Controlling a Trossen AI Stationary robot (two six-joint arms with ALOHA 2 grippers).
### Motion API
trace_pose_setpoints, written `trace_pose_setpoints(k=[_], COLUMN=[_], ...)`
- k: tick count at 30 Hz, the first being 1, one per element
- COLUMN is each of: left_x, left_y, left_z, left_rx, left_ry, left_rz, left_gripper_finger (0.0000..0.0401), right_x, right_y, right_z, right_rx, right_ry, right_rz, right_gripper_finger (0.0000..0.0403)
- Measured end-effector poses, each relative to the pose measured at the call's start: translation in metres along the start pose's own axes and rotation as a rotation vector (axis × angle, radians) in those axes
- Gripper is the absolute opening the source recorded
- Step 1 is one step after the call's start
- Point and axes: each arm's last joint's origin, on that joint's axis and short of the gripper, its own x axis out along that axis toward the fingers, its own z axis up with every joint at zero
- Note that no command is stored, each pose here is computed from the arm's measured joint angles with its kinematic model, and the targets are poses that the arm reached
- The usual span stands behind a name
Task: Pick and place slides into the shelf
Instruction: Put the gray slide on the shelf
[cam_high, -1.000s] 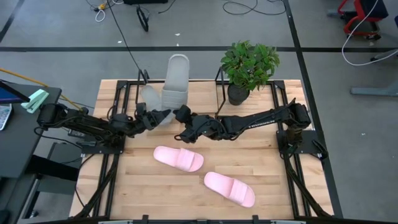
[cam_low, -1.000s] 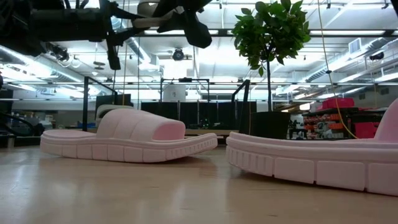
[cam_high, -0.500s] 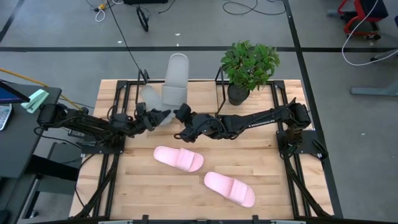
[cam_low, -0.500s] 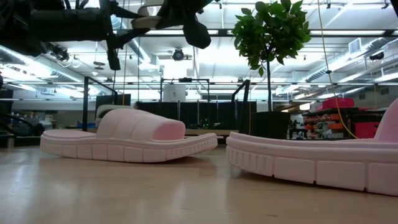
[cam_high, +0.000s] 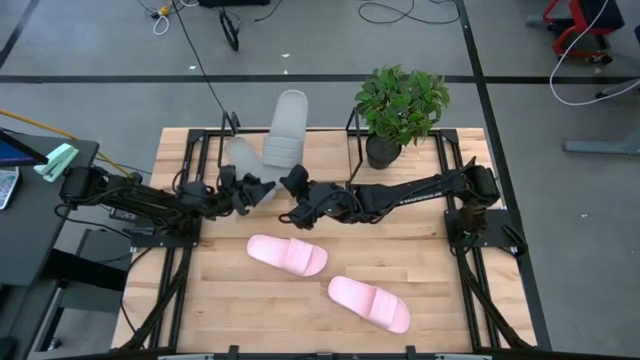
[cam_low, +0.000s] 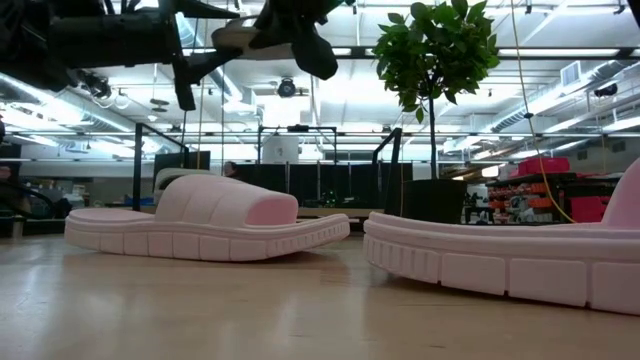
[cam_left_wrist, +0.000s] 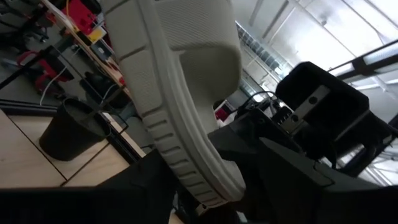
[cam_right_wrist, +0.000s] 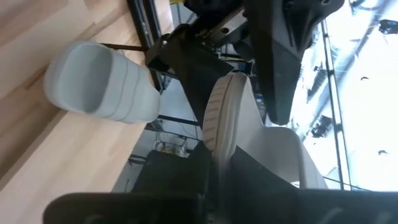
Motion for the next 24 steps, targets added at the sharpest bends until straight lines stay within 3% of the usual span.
trace_pose_setpoints(k=[9,19,24], left_x=[-0.003,-0.032,-0.04], left_y=[0.001,0.025,0.022], left_z=[-0.006,-0.018,-0.021], left_rx=[0.026,0.032,0.013], left_ry=[0.076,0.135,0.16], left_rz=[-0.033,0.013,-0.063], left_gripper_finger=[0.0229,0.0229,0.0238], right_x=[0.003,0.0,0.004], right_y=[0.007,0.016,0.016], right_z=[-0.008,-0.001,-0.007], right_rx=[0.0,0.02,0.042], right_ry=[-0.002,-0.025,-0.025], right_rz=[0.091,0.141,0.15], right_gripper_finger=[0.0027,0.0027,0.0027])
